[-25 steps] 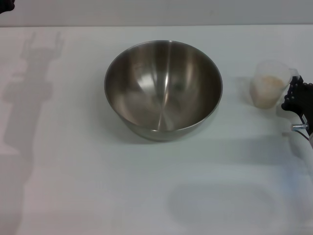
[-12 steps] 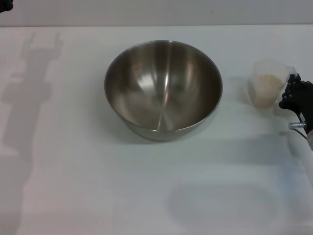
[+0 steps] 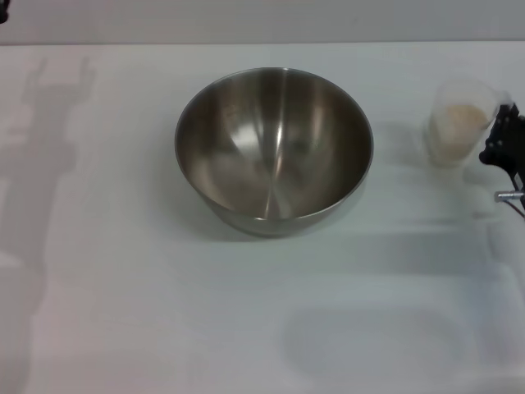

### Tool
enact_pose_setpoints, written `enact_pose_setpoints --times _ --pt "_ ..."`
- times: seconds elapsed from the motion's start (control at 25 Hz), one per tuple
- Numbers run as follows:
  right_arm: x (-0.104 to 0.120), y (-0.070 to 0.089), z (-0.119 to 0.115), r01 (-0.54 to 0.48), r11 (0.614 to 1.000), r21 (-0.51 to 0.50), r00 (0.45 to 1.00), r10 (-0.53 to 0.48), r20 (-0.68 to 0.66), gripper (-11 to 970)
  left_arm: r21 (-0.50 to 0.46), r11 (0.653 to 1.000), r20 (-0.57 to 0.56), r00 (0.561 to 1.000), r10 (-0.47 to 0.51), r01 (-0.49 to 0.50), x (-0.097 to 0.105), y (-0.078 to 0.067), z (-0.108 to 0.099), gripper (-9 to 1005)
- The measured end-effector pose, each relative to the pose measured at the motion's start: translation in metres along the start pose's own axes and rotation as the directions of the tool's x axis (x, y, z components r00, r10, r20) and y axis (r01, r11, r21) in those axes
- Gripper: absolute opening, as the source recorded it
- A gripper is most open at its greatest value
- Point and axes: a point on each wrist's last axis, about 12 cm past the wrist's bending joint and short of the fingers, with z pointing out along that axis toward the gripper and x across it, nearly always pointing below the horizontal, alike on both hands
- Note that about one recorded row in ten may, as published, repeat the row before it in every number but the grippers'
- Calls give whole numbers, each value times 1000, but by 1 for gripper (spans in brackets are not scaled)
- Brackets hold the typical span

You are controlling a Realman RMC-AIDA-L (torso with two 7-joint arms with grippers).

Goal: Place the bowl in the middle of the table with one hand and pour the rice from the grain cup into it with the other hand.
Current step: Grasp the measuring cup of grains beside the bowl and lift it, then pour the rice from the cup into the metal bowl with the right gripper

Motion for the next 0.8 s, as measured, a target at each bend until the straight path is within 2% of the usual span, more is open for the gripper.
enact_pose_setpoints --times 0.4,0.6,0.8 --pt "-24 3 6 39 999 -30 983 -33 182 -1 -90 996 48 999 15 -11 18 26 -30 699" --pt "-39 7 13 121 988 -96 953 -89 291 -1 -135 991 -4 1000 6 -7 34 36 -46 699" --pt "-54 13 26 210 968 -135 917 -147 371 -1 -144 990 -22 1000 4 -7 42 39 -59 699"
